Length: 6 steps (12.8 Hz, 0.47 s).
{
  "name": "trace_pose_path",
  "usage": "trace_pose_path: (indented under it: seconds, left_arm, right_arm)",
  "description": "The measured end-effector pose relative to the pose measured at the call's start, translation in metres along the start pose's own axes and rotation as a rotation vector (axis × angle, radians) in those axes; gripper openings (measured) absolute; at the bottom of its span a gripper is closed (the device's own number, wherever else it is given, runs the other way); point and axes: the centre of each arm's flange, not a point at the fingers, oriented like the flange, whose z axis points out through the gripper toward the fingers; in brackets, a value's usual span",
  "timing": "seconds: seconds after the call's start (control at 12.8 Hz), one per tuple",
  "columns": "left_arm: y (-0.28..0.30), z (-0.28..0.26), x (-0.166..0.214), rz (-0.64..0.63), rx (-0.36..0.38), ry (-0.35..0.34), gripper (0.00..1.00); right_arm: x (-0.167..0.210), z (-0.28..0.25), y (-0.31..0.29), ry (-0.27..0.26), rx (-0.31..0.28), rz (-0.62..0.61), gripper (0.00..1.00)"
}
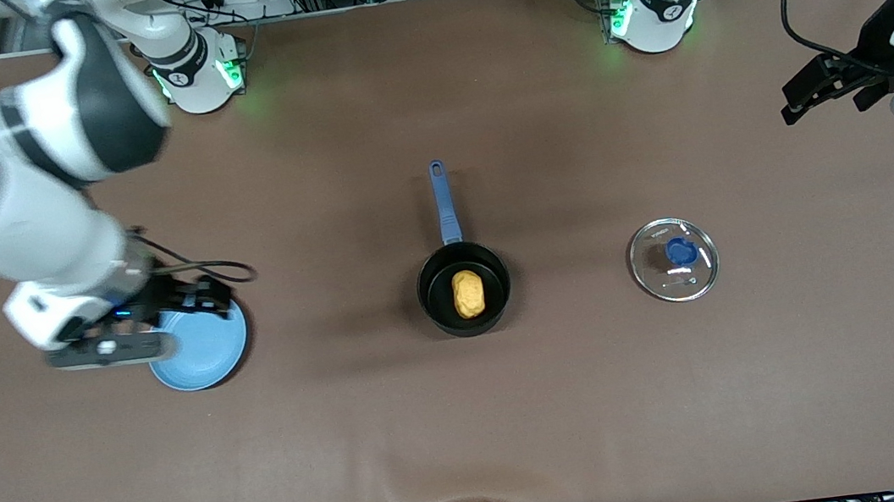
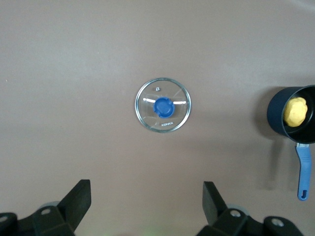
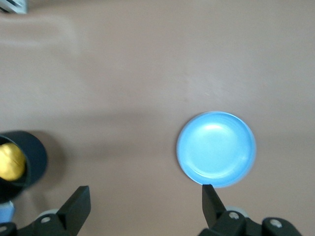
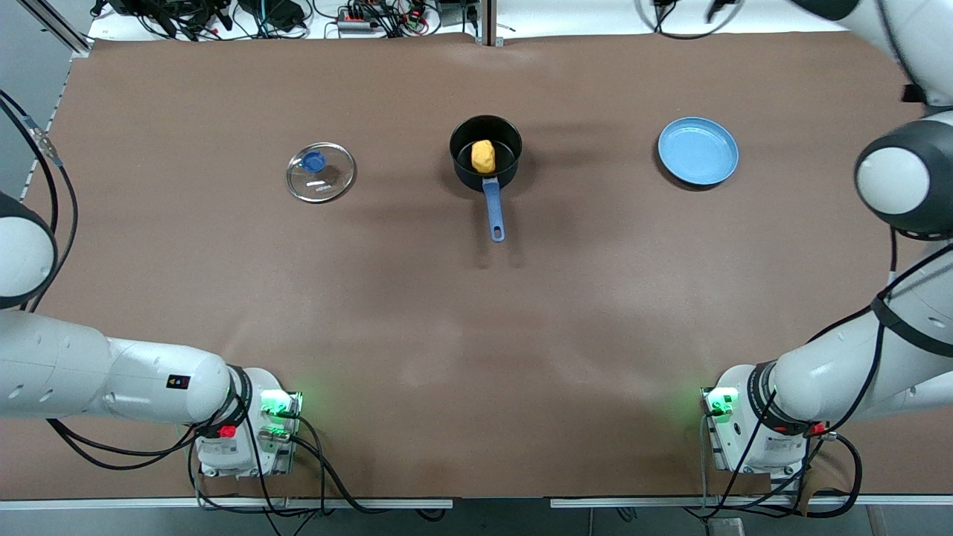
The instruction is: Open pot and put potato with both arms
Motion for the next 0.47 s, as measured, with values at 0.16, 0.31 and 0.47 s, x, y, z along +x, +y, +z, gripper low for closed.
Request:
trace_pose_path:
  seconds: [0.16,0.31,0.47]
  left_arm:
    - [-0.001,0.007,0.003,-0.002,0.003,-0.016,1.00]
    - [-0.001,0.007,0.004,-0.002,0.003,-0.016,1.00]
    - [-0.001,0.005,0.004,-0.002,0.003,-0.012,1.00]
  right_arm:
    - [-0.004,-0.014,0.056,-0.030,0.009,-0.014,1.00]
    - [-0.012,-0.029,0.103,-0.045,0.014,-0.033,1.00]
    - [-0.023,-0.046,0.138,-0.052,0.010,-0.050,1.00]
